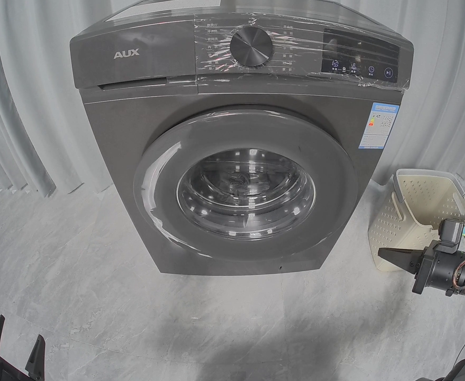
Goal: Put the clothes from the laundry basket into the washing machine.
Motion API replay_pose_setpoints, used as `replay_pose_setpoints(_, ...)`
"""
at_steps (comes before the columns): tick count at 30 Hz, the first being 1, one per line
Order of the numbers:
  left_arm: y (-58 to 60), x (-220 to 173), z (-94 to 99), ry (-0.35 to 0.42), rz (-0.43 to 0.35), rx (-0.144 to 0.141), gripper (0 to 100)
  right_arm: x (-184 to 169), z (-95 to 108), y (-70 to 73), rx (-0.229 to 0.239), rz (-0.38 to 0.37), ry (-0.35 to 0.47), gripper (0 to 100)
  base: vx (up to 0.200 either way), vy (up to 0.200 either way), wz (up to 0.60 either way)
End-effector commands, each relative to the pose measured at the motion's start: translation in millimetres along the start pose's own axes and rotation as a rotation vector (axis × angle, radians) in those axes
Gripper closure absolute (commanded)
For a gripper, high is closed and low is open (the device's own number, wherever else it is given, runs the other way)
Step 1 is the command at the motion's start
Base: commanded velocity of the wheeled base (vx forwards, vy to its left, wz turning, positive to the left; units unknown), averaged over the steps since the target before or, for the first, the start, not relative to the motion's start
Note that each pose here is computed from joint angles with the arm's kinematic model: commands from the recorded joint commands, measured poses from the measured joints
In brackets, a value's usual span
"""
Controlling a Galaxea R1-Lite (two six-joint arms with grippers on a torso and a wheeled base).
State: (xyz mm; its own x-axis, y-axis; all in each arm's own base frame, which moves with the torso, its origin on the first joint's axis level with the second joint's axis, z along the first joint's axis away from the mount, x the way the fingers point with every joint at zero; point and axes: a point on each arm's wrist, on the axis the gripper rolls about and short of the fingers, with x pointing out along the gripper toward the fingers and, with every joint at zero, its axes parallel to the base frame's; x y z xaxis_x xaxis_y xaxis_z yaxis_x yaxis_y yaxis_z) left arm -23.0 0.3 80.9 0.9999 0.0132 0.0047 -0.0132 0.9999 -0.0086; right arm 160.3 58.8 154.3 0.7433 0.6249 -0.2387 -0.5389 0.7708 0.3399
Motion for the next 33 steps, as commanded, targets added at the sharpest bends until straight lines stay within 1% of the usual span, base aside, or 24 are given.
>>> replay_pose_setpoints(1, 0.0, 0, -5.2, 0.006, -0.001, 0.004, 0, 1, 2, 2.8, 0.007, 0.019, -0.012, 100, 0.000, 0.000, 0.00)
replay_pose_setpoints(3, 0.0, 0, -5.0, 0.005, 0.001, 0.004, 0, 3, 2, 3.0, 0.009, 0.025, -0.016, 100, 0.000, 0.000, 0.00)
replay_pose_setpoints(4, 0.0, 0, -5.2, 0.006, -0.001, 0.006, 0, 10, 2, 1.8, 0.031, 0.034, -0.032, 100, 0.000, 0.000, 0.00)
replay_pose_setpoints(8, 0.0, 0, -5.2, 0.006, 0.001, 0.004, 0, 12, 1, 0.4, 0.037, 0.033, -0.031, 100, 0.000, 0.000, 0.00)
replay_pose_setpoints(9, 0.0, 0, -5.2, 0.006, 0.001, 0.002, 0, 15, -1, -1.3, 0.039, 0.021, -0.030, 100, 0.000, 0.000, 0.00)
replay_pose_setpoints(11, 0.0, 0, -5.2, 0.006, -0.001, 0.006, 0, 17, -2, -1.5, 0.040, 0.016, -0.034, 100, 0.200, 0.000, 0.00)
replay_pose_setpoints(13, 0.0, 0, -5.2, 0.006, -0.001, 0.006, 0, 20, -4, 2.6, 0.036, 0.037, -0.032, 100, 0.200, 0.000, 0.00)
replay_pose_setpoints(15, 0.0, 0, -5.2, 0.006, -0.001, 0.006, 0, 21, -5, 3.3, 0.040, 0.043, -0.036, 100, 0.200, 0.000, 0.00)
replay_pose_setpoints(16, 0.0, 0, -5.2, 0.006, -0.001, 0.004, 0, 23, -6, 2.7, 0.050, 0.043, -0.030, 100, 0.200, 0.000, 0.00)
replay_pose_setpoints(21, 0.0, 0, -5.2, 0.006, -0.001, 0.006, 0, 30, -8, 0.0, 0.053, 0.020, -0.029, 100, 0.200, 0.000, 0.00)
replay_pose_setpoints(27, 0.0, 0, -5.2, 0.006, -0.001, 0.007, 0, 41, -12, -4.7, 0.047, 0.011, -0.041, 100, 0.000, 0.000, 0.00)
replay_pose_setpoints(31, 0.0, 0, -5.2, 0.006, 0.001, 0.006, 0, 52, -13, -9.9, 0.042, -0.043, -0.080, 100, 0.000, 0.000, 0.00)
replay_pose_setpoints(32, 0.0, 0, -5.2, 0.006, 0.001, 0.006, 0, 53, -14, -9.9, 0.041, -0.044, -0.082, 100, 0.000, 0.000, 0.00)
replay_pose_setpoints(33, 0.0, 0, -5.2, 0.006, -0.001, 0.006, 0, 59, -13, -9.4, 0.033, -0.044, -0.113, 100, 0.000, 0.000, 0.00)
